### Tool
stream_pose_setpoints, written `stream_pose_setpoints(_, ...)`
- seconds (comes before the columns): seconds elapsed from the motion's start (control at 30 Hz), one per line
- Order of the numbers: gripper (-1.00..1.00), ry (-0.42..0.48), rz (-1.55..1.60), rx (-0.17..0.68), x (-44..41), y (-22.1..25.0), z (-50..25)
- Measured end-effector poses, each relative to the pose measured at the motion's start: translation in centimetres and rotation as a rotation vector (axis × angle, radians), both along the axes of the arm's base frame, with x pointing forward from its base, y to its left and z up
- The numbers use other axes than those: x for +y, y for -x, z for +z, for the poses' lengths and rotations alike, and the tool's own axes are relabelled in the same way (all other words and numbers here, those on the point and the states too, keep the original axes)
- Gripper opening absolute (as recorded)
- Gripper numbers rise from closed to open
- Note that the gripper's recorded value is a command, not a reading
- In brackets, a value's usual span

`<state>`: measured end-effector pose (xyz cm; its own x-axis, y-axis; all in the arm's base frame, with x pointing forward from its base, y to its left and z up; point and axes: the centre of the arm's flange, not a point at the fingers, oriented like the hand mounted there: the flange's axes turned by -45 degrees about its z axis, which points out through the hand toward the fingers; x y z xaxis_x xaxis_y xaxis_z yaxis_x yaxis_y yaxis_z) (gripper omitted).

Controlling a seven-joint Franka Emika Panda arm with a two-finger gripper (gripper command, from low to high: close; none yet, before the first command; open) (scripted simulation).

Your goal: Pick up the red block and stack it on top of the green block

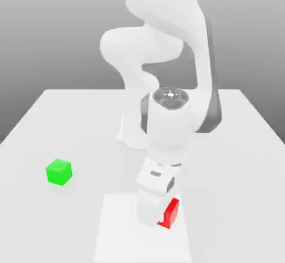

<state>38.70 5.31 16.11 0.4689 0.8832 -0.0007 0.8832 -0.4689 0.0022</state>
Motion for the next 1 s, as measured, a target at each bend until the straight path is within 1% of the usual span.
stream_pose_setpoints(0.17, -1.00, -0.002, -0.010, 0.002, -0.3, 0.1, 4.2)
stream_pose_setpoints(0.33, -1.00, 0.006, -0.270, 0.000, -9.8, 1.3, 6.5)
stream_pose_setpoints(0.53, -1.00, 0.008, -0.583, 0.001, -19.5, 6.0, 8.1)
stream_pose_setpoints(0.7, -1.00, 0.004, -0.863, 0.002, -26.2, 12.2, 8.6)
stream_pose_setpoints(0.8, -1.00, -0.008, -1.006, 0.004, -28.7, 15.8, 8.4)
stream_pose_setpoints(1.0, -1.00, -0.073, -1.026, 0.021, -28.6, 15.8, 6.1)
